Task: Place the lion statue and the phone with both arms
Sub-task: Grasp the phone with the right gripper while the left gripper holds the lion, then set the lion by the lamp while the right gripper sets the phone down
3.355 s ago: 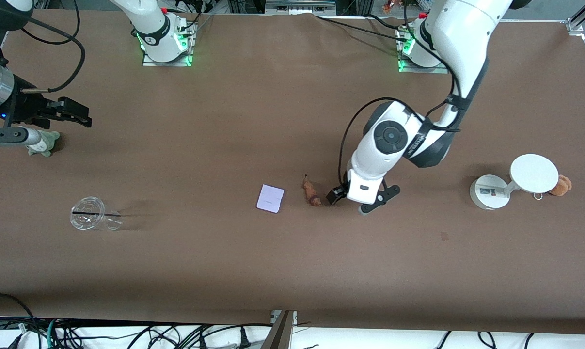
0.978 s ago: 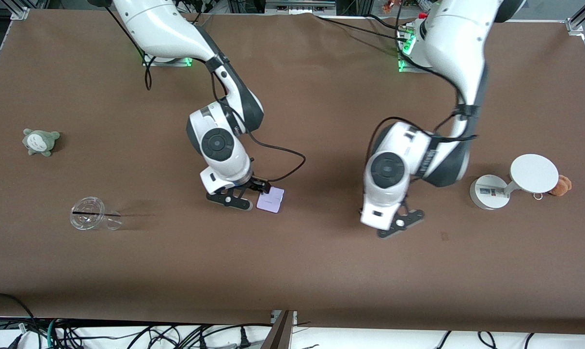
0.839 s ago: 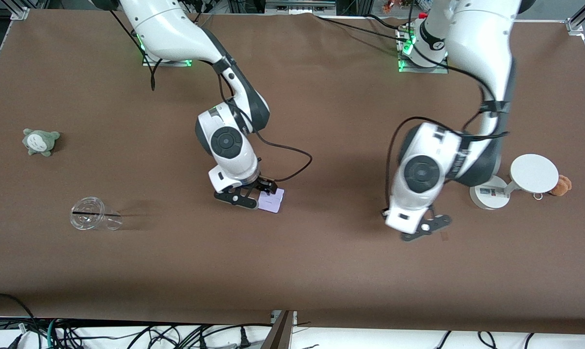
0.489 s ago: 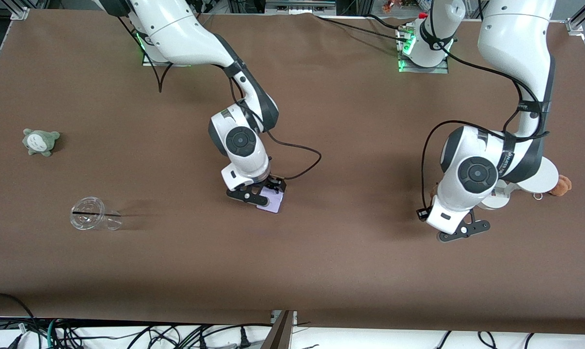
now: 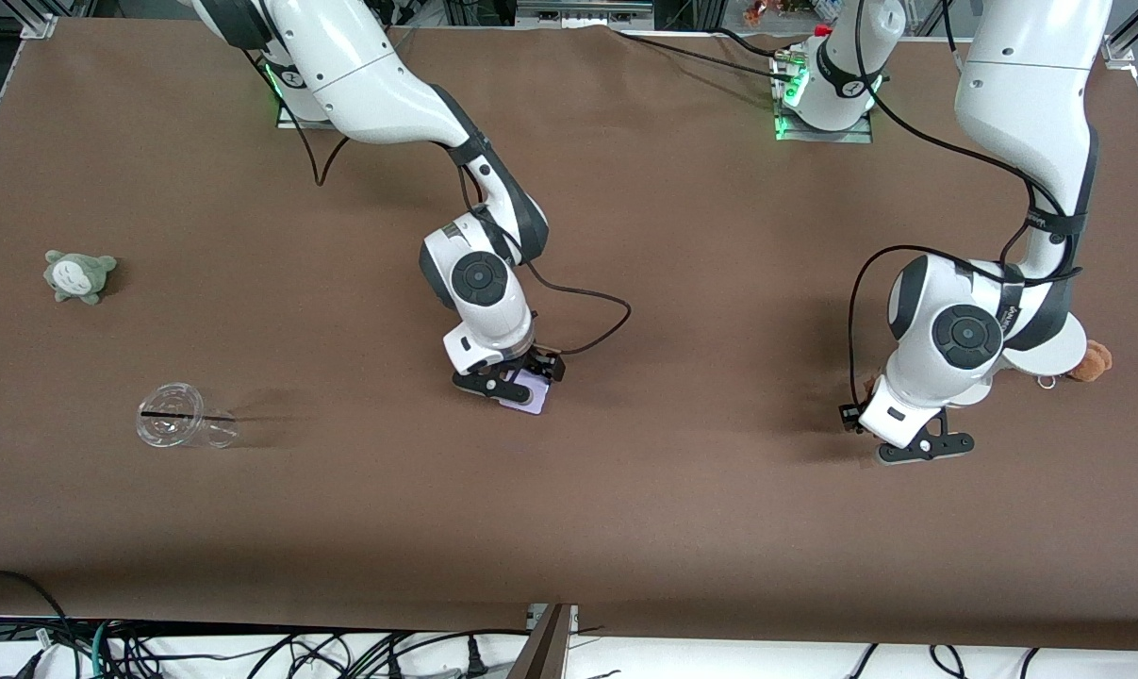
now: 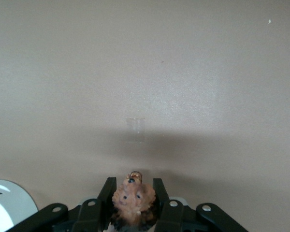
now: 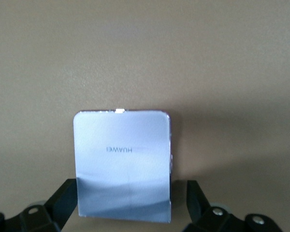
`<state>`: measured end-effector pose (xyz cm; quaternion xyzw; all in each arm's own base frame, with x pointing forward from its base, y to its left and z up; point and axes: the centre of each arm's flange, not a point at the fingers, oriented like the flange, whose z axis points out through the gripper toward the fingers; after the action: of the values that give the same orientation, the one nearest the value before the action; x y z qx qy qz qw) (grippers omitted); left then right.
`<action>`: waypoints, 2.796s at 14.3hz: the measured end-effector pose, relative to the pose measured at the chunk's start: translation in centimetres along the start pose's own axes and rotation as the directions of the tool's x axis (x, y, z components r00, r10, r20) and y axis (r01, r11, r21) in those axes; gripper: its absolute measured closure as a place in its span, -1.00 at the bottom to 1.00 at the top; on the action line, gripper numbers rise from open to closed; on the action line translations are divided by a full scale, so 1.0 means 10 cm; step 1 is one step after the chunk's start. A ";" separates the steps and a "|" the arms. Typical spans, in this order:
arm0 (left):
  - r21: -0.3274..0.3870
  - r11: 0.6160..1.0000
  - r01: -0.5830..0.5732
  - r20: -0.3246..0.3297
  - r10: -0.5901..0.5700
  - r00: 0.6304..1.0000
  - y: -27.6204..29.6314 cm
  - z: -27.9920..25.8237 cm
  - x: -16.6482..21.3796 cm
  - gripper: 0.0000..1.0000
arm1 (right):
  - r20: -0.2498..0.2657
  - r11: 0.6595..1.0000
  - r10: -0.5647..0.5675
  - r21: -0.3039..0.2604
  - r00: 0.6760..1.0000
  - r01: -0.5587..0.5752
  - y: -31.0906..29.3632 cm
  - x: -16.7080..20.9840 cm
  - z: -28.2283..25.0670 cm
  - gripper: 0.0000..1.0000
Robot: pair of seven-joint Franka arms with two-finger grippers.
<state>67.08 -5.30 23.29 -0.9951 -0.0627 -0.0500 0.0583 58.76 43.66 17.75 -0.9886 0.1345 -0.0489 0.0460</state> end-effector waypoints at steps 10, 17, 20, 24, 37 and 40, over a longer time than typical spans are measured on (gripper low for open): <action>-0.035 0.999 -0.022 -0.046 0.020 0.999 0.05 0.38 -0.17 0.27 | -0.002 1.000 -0.004 -0.006 1.000 0.004 -0.01 0.01 0.12 -1.00; -0.037 0.999 -0.014 -0.060 0.012 0.998 0.00 0.34 -0.12 -0.92 | -0.020 0.998 -0.061 -0.014 0.998 0.061 -0.02 0.03 0.09 -0.74; -0.040 0.999 -0.003 -0.089 -0.001 0.996 -0.07 0.12 -0.04 -1.00 | -0.050 0.990 -0.139 -0.028 0.989 0.138 0.18 0.39 -0.04 -0.70; -0.042 0.999 0.002 -0.108 -0.006 0.994 -0.10 -0.08 0.01 -1.00 | 0.015 0.945 -0.314 -0.088 0.949 0.314 0.98 1.20 -0.37 -0.70; 0.008 1.000 -0.028 -0.052 0.028 0.998 -0.39 -0.96 0.03 -1.00 | 0.189 0.873 -0.456 -0.097 0.870 0.478 2.98 2.18 -0.52 -0.70; 0.028 0.998 -0.057 -0.020 0.058 0.998 -0.58 -1.32 0.02 -1.00 | 0.177 0.880 -0.442 -0.101 0.879 0.463 3.13 2.23 -0.51 -0.70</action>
<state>65.30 -1.20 36.96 -0.9950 -0.0342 -0.0576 0.0741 71.45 7.23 21.44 -0.9942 -0.1014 0.0251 -0.0265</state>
